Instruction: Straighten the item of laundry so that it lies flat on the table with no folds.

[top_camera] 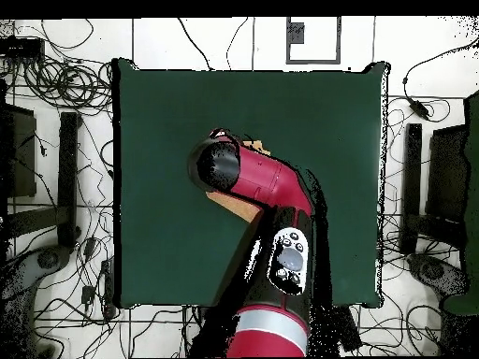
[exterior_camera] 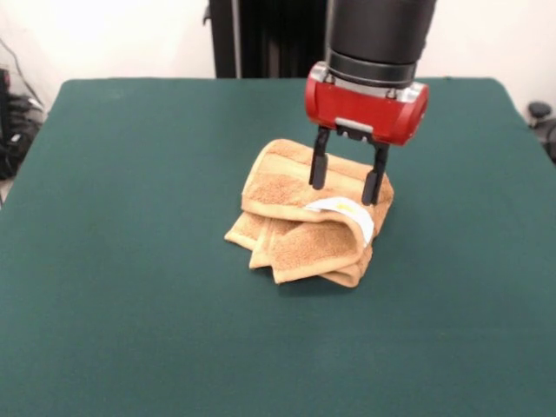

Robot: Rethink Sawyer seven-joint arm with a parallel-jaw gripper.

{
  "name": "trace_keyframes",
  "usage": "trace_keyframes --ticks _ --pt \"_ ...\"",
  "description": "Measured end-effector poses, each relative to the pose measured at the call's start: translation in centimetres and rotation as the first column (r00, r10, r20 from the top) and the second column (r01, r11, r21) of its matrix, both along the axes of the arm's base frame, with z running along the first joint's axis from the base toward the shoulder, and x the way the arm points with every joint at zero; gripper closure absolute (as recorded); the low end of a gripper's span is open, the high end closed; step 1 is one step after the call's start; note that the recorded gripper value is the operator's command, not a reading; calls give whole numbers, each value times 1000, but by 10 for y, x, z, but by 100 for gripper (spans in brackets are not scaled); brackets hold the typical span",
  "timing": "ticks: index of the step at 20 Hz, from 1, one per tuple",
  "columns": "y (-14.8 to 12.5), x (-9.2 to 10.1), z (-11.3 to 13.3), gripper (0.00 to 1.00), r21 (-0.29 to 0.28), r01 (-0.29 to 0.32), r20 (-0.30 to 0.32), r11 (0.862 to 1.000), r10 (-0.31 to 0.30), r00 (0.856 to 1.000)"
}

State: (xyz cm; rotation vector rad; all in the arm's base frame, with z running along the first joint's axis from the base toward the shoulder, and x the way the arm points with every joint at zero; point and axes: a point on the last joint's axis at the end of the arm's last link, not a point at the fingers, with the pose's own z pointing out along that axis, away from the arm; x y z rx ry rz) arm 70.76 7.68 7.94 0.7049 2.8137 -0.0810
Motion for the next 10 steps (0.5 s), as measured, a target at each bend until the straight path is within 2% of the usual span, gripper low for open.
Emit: trace_keyframes --ticks 10 --pt "-7 -2 -8 0 -1 9 -13 1000 -9 1000"
